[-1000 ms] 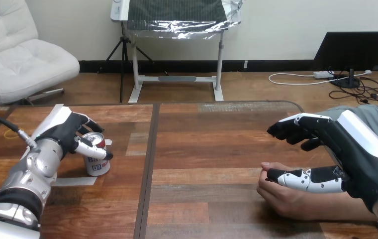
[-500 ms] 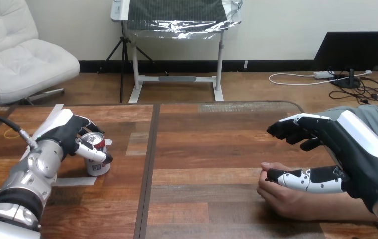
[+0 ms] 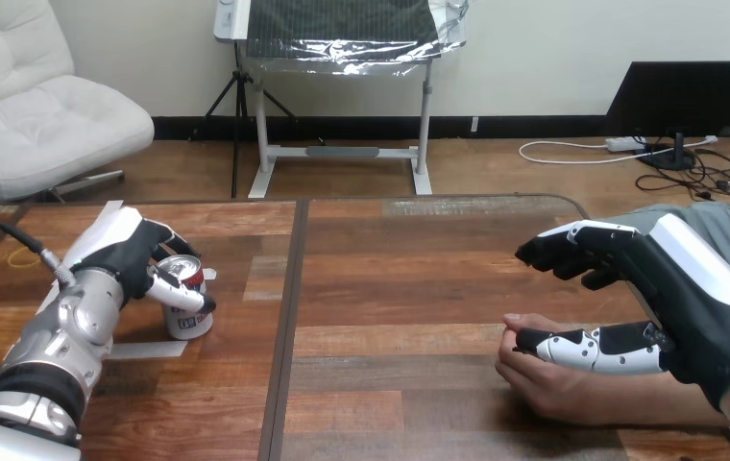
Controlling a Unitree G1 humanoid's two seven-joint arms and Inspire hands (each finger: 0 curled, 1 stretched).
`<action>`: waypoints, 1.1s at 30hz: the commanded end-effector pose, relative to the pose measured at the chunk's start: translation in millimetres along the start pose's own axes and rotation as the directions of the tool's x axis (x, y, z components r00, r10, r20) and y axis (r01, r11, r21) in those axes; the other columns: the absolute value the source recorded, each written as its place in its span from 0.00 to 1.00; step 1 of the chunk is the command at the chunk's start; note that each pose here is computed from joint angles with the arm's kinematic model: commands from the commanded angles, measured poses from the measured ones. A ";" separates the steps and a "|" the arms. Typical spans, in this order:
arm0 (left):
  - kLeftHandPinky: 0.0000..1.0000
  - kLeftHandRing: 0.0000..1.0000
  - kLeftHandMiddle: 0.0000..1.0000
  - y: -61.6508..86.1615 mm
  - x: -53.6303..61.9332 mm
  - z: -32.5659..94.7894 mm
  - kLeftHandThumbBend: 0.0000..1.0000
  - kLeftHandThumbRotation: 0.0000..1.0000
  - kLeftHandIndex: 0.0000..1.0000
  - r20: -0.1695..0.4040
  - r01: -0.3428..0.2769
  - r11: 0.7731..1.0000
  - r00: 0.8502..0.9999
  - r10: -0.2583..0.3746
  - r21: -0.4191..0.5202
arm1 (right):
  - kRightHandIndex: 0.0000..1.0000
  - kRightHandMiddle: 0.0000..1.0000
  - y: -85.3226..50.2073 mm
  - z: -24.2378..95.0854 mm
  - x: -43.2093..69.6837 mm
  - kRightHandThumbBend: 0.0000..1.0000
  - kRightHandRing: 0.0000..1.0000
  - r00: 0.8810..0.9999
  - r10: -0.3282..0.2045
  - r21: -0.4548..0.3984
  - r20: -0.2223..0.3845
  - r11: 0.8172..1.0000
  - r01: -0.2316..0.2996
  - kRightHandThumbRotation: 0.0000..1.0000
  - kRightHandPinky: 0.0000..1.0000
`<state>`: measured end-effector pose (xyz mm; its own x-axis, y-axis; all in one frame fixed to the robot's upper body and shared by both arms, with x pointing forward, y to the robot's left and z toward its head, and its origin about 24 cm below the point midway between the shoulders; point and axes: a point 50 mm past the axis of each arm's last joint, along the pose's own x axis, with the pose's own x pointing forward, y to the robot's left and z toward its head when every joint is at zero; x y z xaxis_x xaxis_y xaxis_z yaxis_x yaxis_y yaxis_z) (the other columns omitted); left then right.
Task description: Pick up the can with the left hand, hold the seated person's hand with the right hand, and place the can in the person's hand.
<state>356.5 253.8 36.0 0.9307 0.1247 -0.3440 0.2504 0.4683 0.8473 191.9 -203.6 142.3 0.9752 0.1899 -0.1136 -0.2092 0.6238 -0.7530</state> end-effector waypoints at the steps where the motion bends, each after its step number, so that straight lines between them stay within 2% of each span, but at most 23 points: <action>1: 0.50 0.53 0.56 9.0 1.3 14.4 0.76 0.00 0.57 0.086 -0.077 0.997 0.993 0.077 -0.014 | 0.72 0.75 -14.4 12.9 3.2 0.65 0.76 0.997 -0.052 -0.045 0.064 0.998 0.055 0.00 0.75; 15: 0.41 0.45 0.50 8.3 0.9 13.4 0.72 0.00 0.52 0.084 -0.098 0.995 0.992 0.098 -0.004 | 0.71 0.74 -13.9 12.5 3.3 0.65 0.75 0.996 -0.053 -0.039 0.070 0.998 0.056 0.00 0.75; 33: 0.38 0.44 0.50 7.1 0.3 10.2 0.72 0.00 0.52 0.074 -0.105 0.994 0.992 0.105 -0.011 | 0.72 0.75 -13.7 13.3 3.0 0.64 0.76 0.997 -0.052 -0.040 0.060 0.998 0.055 0.00 0.75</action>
<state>354.3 253.2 34.9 0.9527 0.1261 -0.2766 0.1892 0.4662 0.8642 191.9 -204.1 142.0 0.9754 0.1857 -0.1191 -0.2105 0.6225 -0.7538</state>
